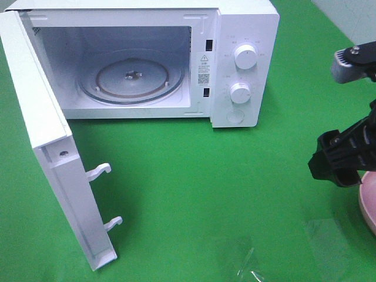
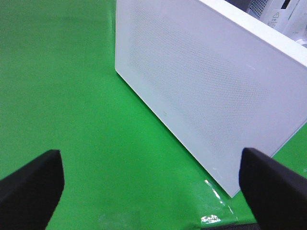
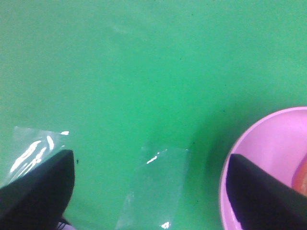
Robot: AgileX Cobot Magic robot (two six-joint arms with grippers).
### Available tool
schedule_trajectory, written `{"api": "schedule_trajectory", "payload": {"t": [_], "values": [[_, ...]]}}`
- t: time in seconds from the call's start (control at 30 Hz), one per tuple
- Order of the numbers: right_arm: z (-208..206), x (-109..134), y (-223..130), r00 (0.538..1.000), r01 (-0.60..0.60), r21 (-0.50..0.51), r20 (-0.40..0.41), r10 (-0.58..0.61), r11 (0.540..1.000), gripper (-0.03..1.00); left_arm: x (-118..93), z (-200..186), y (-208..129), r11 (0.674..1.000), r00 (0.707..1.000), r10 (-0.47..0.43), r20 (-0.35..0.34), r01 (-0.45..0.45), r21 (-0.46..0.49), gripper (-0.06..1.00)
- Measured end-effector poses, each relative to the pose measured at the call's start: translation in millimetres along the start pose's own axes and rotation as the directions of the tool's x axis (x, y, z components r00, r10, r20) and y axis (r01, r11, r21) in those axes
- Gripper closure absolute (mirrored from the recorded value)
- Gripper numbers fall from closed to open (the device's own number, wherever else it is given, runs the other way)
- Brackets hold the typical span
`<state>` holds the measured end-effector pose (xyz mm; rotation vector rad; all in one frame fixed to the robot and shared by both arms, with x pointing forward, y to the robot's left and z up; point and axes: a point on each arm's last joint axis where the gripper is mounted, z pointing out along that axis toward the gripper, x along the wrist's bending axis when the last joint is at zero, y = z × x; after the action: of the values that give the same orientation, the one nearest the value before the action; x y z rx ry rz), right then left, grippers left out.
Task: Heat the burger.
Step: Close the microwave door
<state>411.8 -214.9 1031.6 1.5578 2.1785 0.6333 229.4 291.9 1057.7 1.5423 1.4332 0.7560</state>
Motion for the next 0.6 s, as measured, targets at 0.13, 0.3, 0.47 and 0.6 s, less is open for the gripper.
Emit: {"api": "schedule_trajectory", "payload": {"t": [0.13, 0.3, 0.47, 0.6], "values": [[-28, -1, -7, 0.998, 0.008, -0.063, -0.058, -0.011, 0.998, 0.15, 0, 0, 0, 1.000, 1.000, 0.000, 0.000, 0.000, 0.000, 0.04], [-48, -4, -14, 0.997, 0.012, -0.114, -0.072, -0.020, 0.993, 0.16, 0, 0, 0, 1.000, 1.000, 0.000, 0.000, 0.000, 0.000, 0.04], [-68, -10, -24, 0.997, 0.002, -0.158, -0.074, -0.014, 0.987, 0.17, 0, 0, 0, 1.000, 1.000, 0.000, 0.000, 0.000, 0.000, 0.04], [-81, -14, -37, 0.997, -0.009, -0.183, -0.076, -0.005, 0.983, 0.17, 0, 0, 0, 1.000, 1.000, 0.000, 0.000, 0.000, 0.000, 0.04]]}}
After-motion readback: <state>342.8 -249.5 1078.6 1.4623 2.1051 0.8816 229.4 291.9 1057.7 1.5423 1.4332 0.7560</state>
